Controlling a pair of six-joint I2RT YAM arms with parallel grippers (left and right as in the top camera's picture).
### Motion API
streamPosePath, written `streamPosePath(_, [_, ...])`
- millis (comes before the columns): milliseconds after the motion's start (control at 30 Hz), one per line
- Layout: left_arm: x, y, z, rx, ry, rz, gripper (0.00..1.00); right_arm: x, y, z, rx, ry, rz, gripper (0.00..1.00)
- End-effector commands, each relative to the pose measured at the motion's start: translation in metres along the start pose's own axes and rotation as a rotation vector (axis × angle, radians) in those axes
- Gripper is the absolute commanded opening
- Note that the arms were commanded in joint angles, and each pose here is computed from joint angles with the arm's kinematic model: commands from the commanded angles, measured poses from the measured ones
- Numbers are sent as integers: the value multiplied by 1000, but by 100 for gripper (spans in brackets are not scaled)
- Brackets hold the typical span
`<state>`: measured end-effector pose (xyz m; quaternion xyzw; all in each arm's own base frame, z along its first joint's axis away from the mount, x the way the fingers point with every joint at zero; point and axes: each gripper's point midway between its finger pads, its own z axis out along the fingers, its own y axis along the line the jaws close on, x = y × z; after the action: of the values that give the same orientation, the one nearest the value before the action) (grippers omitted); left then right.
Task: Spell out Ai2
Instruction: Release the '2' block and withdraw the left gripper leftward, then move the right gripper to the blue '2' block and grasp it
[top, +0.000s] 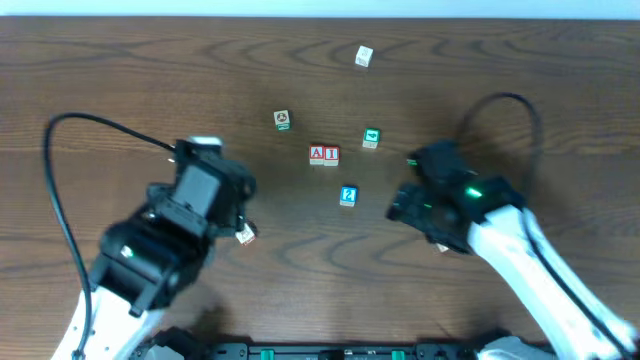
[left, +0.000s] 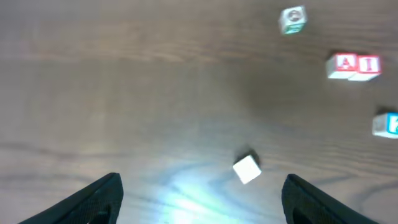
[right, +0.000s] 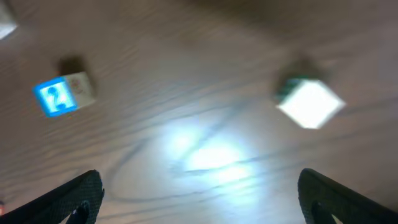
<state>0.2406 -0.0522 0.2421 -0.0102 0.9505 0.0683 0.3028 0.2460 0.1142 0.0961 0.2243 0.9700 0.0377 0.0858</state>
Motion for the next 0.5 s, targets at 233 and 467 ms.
streamPosePath(233, [11, 7, 21, 15, 180, -17, 95, 9, 79, 42, 11, 88, 25, 99])
streamPosePath(467, [5, 11, 22, -14, 150, -20, 95, 9, 96, 77, -1, 98, -43, 96])
